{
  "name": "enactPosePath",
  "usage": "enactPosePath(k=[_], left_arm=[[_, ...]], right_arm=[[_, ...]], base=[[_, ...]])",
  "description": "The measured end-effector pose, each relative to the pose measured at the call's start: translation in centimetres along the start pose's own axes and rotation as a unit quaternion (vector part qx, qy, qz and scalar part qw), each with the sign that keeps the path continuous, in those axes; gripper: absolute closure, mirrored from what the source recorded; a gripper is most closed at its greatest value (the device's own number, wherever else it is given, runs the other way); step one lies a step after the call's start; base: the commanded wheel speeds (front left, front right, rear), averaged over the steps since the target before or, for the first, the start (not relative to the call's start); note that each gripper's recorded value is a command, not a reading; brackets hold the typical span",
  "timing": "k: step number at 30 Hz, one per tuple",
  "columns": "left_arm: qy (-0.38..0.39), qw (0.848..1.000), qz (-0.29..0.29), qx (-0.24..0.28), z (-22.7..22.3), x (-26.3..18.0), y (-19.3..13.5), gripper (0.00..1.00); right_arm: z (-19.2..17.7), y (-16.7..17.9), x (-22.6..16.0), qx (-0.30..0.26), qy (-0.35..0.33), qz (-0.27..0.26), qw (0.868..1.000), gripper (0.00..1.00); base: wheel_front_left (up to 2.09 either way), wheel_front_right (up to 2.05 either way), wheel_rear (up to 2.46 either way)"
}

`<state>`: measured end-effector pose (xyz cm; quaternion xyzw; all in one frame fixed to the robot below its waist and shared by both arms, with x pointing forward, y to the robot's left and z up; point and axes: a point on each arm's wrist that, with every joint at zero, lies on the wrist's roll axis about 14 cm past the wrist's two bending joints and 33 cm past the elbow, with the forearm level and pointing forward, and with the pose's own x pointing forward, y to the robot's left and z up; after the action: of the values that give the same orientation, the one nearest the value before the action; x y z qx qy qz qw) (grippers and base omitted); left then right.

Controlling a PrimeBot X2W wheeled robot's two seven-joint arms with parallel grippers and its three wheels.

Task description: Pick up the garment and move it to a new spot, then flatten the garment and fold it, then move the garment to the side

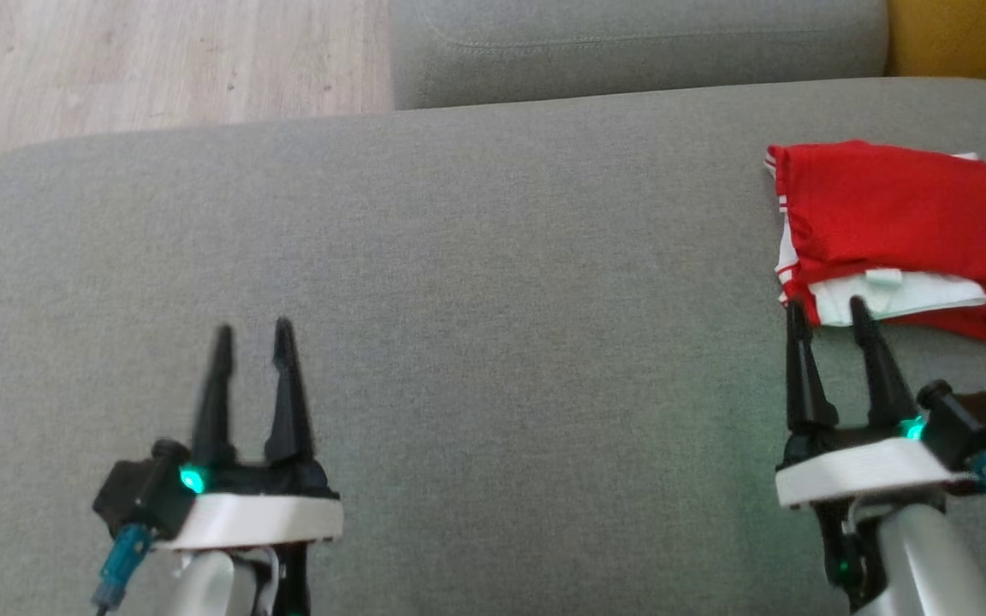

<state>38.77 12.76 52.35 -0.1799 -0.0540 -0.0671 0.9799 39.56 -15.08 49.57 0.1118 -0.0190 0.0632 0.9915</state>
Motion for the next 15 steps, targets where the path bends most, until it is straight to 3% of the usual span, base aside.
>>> enactPosePath(k=[6,15], left_arm=[[0.067,0.997,0.024,-0.004,-4.1,-2.2,1.3,1.00],[0.077,0.995,0.041,-0.047,-4.5,-2.6,1.8,1.00]], right_arm=[[-4.4,-1.0,-2.5,0.008,0.070,-0.021,0.997,1.00],[-4.6,-1.5,-2.9,0.058,0.074,-0.040,0.995,1.00]], base=[[0.00,0.00,0.00],[0.00,0.00,0.00]])
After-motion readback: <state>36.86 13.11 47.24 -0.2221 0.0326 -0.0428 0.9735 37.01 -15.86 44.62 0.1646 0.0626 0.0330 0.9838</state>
